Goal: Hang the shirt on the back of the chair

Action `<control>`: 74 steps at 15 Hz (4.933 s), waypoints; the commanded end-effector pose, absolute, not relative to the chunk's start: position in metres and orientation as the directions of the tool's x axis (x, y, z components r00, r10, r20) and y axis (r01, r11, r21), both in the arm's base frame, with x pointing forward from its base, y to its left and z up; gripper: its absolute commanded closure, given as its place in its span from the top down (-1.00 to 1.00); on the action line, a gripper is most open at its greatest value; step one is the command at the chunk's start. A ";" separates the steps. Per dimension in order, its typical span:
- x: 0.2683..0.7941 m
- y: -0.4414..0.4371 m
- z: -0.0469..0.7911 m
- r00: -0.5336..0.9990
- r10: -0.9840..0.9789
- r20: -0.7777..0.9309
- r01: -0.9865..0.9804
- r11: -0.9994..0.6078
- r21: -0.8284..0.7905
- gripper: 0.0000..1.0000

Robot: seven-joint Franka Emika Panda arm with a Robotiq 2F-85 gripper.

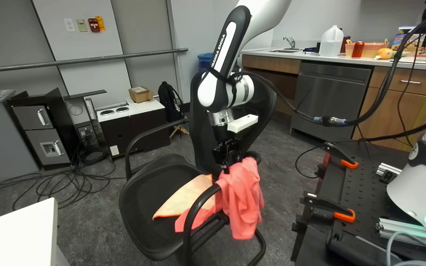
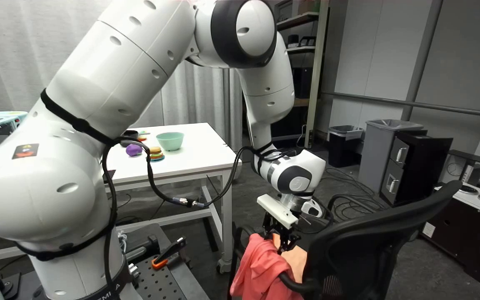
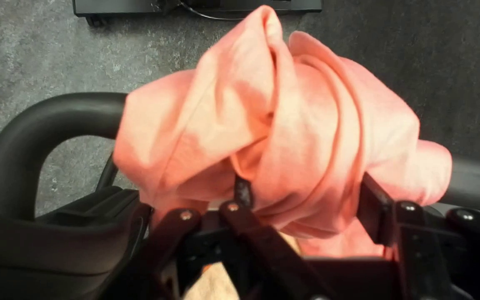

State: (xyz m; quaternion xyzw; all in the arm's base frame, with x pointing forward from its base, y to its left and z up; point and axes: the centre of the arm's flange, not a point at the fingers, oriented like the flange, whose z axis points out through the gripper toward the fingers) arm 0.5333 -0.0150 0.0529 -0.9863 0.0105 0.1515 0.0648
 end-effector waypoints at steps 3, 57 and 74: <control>0.542 -0.020 0.067 0.965 -0.017 -0.264 -0.059 -0.987 -0.152 -0.64; 0.479 -0.251 0.578 0.408 -0.330 0.851 -0.770 -0.625 0.127 0.78; 0.483 -0.197 0.490 0.689 -0.478 0.545 -0.435 -0.874 -0.217 1.00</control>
